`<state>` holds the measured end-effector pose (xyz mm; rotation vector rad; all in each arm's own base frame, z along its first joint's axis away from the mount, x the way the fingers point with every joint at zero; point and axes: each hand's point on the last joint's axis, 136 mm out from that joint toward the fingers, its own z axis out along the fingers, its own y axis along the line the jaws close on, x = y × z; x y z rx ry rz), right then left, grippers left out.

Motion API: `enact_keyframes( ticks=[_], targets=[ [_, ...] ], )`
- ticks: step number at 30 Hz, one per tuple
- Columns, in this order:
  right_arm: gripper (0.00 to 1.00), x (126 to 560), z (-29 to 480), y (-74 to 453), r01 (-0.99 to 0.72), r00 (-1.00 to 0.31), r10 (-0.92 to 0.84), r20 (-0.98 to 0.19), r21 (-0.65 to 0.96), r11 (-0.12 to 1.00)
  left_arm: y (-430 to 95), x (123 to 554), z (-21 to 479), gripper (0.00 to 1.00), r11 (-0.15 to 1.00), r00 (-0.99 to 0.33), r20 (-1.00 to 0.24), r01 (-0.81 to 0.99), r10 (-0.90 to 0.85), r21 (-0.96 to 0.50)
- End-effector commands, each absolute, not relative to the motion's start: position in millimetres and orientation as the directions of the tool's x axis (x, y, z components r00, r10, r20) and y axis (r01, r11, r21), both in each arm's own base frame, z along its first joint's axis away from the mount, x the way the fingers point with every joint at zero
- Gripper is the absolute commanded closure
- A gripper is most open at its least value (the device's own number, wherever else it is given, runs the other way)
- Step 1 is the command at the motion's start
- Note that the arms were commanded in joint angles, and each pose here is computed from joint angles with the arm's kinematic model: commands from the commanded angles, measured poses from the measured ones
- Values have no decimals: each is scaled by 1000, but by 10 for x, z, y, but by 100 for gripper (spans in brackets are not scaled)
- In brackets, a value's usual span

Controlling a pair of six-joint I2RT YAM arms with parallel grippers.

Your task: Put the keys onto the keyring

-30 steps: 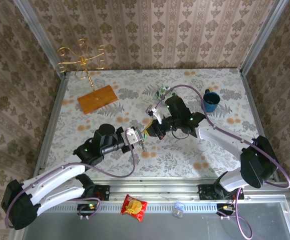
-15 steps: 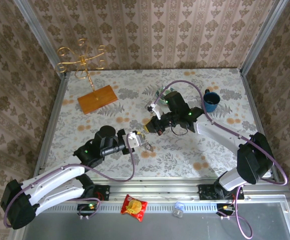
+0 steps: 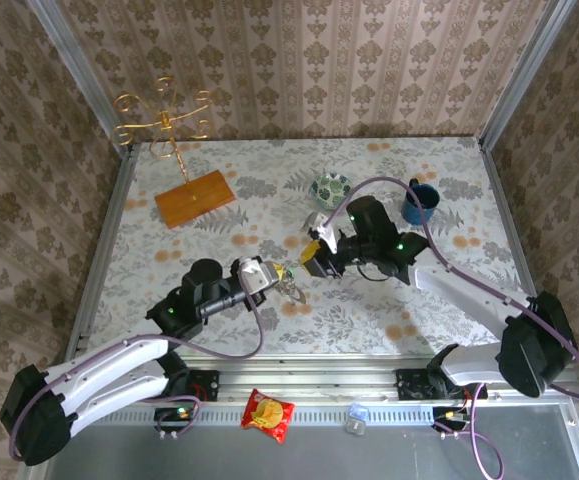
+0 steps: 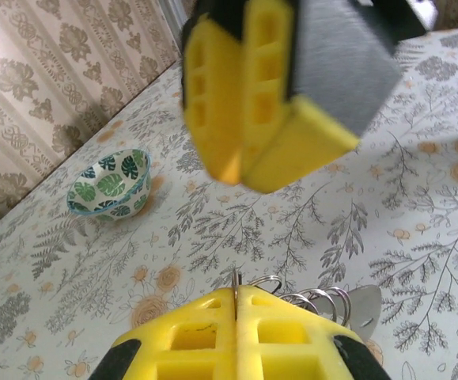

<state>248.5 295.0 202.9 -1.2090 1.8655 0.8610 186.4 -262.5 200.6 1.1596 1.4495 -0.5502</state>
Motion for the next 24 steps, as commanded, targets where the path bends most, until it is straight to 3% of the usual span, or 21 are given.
enact_keyframes(
  ticks=[1, 10, 24],
  targets=[
    [72, 2479, 2091, 2998, -959, -38, -482, -875, -104, 263, -2631, 1883, 2275, 100, 441, 111, -972, 876, 208, 195],
    [74, 2519, 2116, 3108, -897, 111, -541, -833, -318, 305, -2611, 1953, 2308, 100, 484, 31, -988, 869, 154, 102],
    [75, 2425, 2084, 3240, -920, 107, -528, -843, -286, 270, -2619, 1988, 2320, 100, 497, 15, -990, 864, 141, 84]
  ],
)
